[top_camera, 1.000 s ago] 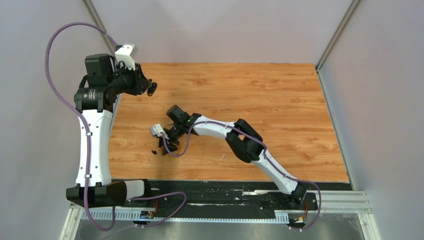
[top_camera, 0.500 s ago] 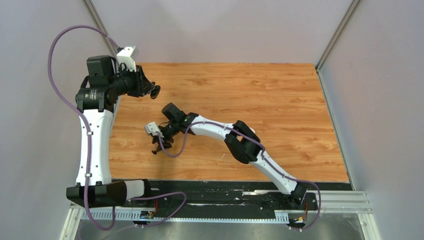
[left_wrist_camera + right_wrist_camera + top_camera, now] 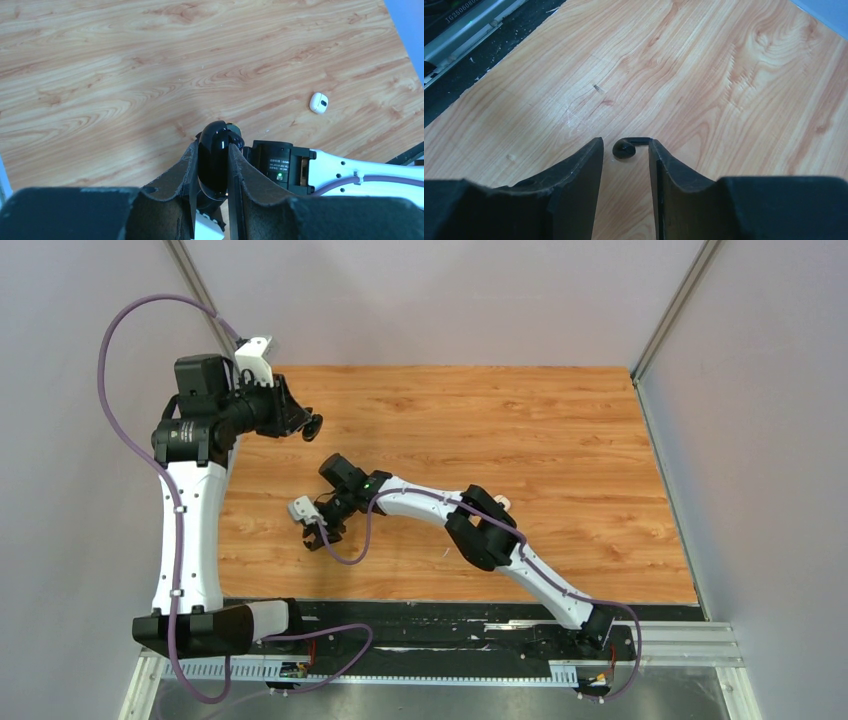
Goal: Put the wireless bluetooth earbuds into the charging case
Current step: Pick up the left earbud from the center of the board, then insert the left earbud into the left side groove of the charging case.
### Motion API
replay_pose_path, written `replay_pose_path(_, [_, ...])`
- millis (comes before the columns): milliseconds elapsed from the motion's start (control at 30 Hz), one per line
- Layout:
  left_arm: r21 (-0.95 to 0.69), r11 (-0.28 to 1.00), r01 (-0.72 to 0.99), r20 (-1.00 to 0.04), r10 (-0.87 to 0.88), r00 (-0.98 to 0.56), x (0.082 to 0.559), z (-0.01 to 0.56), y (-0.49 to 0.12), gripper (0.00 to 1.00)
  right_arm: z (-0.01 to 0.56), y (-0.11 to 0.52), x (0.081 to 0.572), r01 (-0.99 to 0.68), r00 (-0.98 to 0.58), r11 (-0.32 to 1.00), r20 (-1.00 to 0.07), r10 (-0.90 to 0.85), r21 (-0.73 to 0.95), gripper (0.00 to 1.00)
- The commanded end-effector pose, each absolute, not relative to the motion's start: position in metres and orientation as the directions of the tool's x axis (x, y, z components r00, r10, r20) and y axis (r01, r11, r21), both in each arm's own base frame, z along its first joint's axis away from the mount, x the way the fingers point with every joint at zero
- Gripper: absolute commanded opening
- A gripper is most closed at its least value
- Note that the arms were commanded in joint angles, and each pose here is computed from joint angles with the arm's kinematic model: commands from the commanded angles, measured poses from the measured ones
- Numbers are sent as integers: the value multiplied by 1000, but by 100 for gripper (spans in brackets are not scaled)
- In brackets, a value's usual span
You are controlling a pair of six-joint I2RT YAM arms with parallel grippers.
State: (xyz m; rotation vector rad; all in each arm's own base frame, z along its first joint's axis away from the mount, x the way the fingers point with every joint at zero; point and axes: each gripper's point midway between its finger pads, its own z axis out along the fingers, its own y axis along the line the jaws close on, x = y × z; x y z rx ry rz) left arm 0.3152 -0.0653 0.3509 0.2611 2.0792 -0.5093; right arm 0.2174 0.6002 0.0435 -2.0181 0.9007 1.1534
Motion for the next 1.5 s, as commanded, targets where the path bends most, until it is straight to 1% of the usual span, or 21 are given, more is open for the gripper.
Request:
replay_pose_path(0, [-250,881,401,-871,-25,-490,307,366,-68,0,47,611,208,-759,431,-601,-885,-178,-249,39])
replay_pose_path(167, [-232,880,415,-877,-5,-481,301,370,-69,0,42,613,205,-747,459,-606,-871,-175,-272,37])
replay_pose_path(400, [-226,879,419,-881,-1,-473,299,372,-69,0,33,611,205,-735,490,-613,-852,-185,-290,31])
replay_pose_path(500, [-226,878,422,-882,0,-472,298,372,-69,0,29,608,205,-729,504,-618,-843,-191,-296,24])
replay_pose_path(600, [-225,879,421,-882,1,-472,297,370,-69,0,28,607,205,-728,507,-618,-840,-194,-297,21])
replay_pose_path(633, [-226,879,420,-881,1,-474,298,369,-69,0,30,607,206,-729,507,-615,-840,-193,-299,18])
replay_pose_path(767, [-223,881,418,-881,2,-472,301,366,-68,0,59,606,211,-743,498,-593,-848,-181,-310,7])
replay_pose_path(867, [-216,879,425,-887,5,-462,311,366,-68,0,94,596,219,-777,457,-557,-871,-180,-293,0])
replay_pose_path(967, [-195,878,437,-894,24,-447,324,361,-66,0,145,574,226,-836,359,-499,-915,-184,-228,0])
replay_pose_path(1000, [-183,876,447,-898,36,-439,332,357,-66,0,174,563,228,-858,318,-471,-932,-176,-204,0])
replay_pose_path(1100, [-163,865,474,-906,59,-418,351,347,-66,0,221,525,240,-927,128,-372,-972,-198,-46,0])
replay_pose_path(1167, [-127,853,506,-922,86,-376,370,344,-68,0,257,496,256,-956,-20,-282,-980,-199,77,0])
replay_pose_path(1200, [-118,849,514,-920,102,-379,378,336,-69,0,273,481,264,-961,-92,-241,-976,-196,139,0])
replay_pose_path(1233, [-95,844,527,-928,117,-355,385,337,-73,0,290,469,264,-955,-168,-212,-966,-194,209,0])
replay_pose_path(1333, [-48,827,560,-930,168,-328,407,321,-82,0,330,427,284,-907,-391,-95,-906,-162,409,0])
replay_pose_path(1367, [-30,808,588,-936,184,-301,411,322,-97,0,340,416,290,-887,-446,-59,-883,-144,458,0])
replay_pose_path(1467, [-49,785,617,-928,193,-319,422,304,-120,0,364,391,307,-798,-601,16,-794,-89,603,0])
